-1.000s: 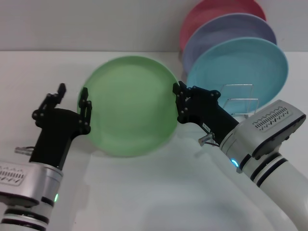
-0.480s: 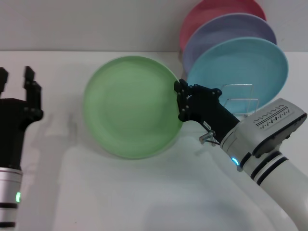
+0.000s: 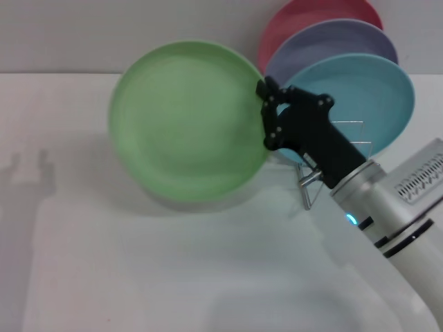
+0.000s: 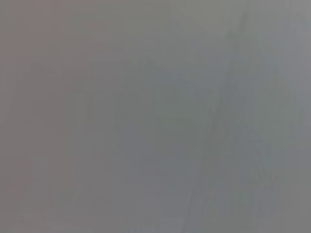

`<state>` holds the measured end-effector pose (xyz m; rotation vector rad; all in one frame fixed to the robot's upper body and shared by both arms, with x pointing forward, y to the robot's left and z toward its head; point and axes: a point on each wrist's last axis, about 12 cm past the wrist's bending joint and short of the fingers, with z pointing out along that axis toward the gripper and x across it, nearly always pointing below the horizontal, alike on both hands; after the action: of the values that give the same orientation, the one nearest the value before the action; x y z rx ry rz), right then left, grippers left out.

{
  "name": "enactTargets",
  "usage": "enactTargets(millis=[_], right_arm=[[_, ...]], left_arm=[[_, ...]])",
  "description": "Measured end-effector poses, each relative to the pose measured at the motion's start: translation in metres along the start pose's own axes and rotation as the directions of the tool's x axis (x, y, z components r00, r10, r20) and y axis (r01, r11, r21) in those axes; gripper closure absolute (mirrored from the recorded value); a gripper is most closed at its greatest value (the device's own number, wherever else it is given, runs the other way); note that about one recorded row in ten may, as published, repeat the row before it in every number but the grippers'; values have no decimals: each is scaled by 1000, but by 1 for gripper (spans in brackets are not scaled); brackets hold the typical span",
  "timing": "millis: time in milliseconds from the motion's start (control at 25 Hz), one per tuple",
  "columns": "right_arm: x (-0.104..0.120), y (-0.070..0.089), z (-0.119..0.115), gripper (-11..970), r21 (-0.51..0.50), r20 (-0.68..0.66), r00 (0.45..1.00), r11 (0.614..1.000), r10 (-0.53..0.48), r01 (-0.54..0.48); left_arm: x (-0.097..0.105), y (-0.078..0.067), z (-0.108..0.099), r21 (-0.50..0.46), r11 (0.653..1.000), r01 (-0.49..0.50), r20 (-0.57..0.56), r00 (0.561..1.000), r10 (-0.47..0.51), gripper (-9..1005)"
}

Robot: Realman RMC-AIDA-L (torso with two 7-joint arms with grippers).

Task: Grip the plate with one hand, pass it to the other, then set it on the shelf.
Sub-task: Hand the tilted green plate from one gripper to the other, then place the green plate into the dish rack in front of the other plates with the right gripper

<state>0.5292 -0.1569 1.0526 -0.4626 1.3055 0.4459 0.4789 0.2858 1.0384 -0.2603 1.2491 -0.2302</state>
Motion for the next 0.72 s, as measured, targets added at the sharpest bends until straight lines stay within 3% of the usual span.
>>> enactTargets(millis=[200,280,400,440,480,520,560,600,640,680,720], right_arm=[[-15,-13,-12,930,41,140,981,990,-136,131],[-25,-32,-30,930,92,237,945,974,-225,209],[-32,-51,-43,929,117,277,915,956,-292,269],[-32,-51,-43,929,117,277,915,956,-292,269],[-36,-65,-49,929,123,291,901,947,-322,298],[-36,-65,-49,930,123,291,901,947,-322,298],[-38,-73,-52,930,117,296,895,943,-333,312],[-45,-92,-56,931,93,298,886,935,-355,343],[-45,-92,-56,931,93,298,886,935,-355,343],[-53,-108,-59,932,56,297,880,926,-372,372],[-53,-108,-59,933,56,297,880,926,-372,372]], left_arm=[[5,8,16,-27,999,41,-46,998,-42,524],[7,8,21,-42,998,49,-61,997,-51,526],[9,7,27,-51,997,65,-79,994,-69,533],[9,7,27,-51,997,65,-79,994,-69,533],[10,6,29,-52,995,80,-87,993,-85,533],[11,5,30,-53,995,89,-91,991,-94,533],[12,5,32,-56,993,107,-100,989,-112,534],[15,5,35,-73,988,135,-123,982,-144,534],[15,5,35,-73,988,135,-123,982,-144,534],[16,5,37,-79,987,143,-130,980,-152,534],[17,5,38,-85,985,152,-136,977,-162,534]])
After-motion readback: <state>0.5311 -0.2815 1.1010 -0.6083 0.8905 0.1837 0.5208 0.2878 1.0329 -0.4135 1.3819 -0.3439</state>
